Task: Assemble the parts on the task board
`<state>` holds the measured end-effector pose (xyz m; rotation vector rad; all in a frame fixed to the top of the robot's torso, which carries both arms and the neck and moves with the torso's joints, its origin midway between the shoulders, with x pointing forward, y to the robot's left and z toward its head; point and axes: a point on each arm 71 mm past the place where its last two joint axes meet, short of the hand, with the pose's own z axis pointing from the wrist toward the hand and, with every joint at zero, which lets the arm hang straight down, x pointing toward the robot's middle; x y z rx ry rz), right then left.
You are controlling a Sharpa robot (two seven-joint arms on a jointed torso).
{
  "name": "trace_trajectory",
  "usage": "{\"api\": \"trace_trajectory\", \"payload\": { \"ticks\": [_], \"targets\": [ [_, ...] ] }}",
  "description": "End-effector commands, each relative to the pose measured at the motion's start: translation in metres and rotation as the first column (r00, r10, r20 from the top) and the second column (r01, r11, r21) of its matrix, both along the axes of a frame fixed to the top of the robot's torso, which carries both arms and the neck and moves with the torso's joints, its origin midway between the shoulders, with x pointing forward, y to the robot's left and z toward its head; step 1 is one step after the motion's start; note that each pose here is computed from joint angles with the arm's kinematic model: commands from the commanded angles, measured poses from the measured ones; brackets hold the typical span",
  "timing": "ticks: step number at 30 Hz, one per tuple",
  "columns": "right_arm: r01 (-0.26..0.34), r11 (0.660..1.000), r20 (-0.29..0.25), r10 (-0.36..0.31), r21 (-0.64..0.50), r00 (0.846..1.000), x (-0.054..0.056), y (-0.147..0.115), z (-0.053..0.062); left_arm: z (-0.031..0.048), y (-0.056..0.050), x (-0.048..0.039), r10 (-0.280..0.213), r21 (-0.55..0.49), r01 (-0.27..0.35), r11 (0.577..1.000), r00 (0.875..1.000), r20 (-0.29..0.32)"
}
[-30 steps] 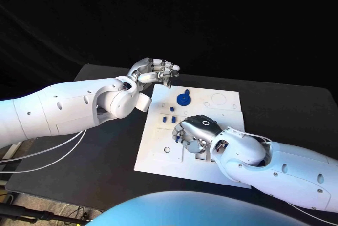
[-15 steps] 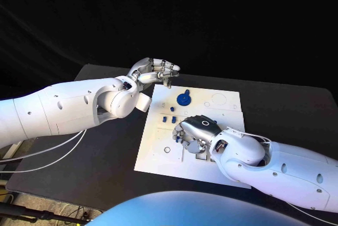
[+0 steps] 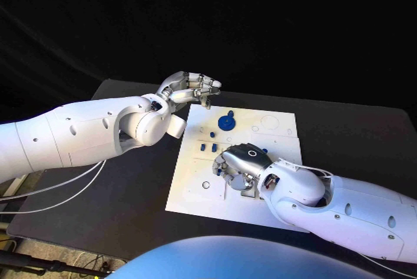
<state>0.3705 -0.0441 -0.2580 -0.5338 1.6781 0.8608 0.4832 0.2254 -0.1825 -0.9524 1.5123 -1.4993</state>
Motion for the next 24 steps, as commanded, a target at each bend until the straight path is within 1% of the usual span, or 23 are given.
{"api": "trace_trajectory", "payload": {
  "ticks": [1, 8, 13, 24],
  "targets": [
    [0.005, 1.000, 0.023, -0.005, -0.014, 1.000, 0.0000, -0.0008, -0.0005, 0.0009, -0.0019, -0.0005, -0.017, -0.012, 0.017, 1.000, 1.000, -0.001],
    [-0.012, 0.999, 0.005, 0.013, -0.047, 1.000, -0.0013, 0.0012, -0.0032, 0.0008, -0.0022, -0.0006, -0.019, -0.012, 0.019, 1.000, 1.000, -0.002],
    [-0.011, 0.997, -0.013, 0.010, -0.072, 1.000, 0.0000, 0.0003, -0.0062, 0.0008, -0.0022, -0.0008, -0.020, -0.012, 0.019, 1.000, 1.000, -0.003],
    [-0.002, 0.998, -0.010, 0.001, -0.059, 1.000, 0.0005, -0.0010, -0.0054, 0.0005, -0.0019, -0.0008, -0.021, -0.011, 0.021, 1.000, 1.000, -0.006]
  ]
}}
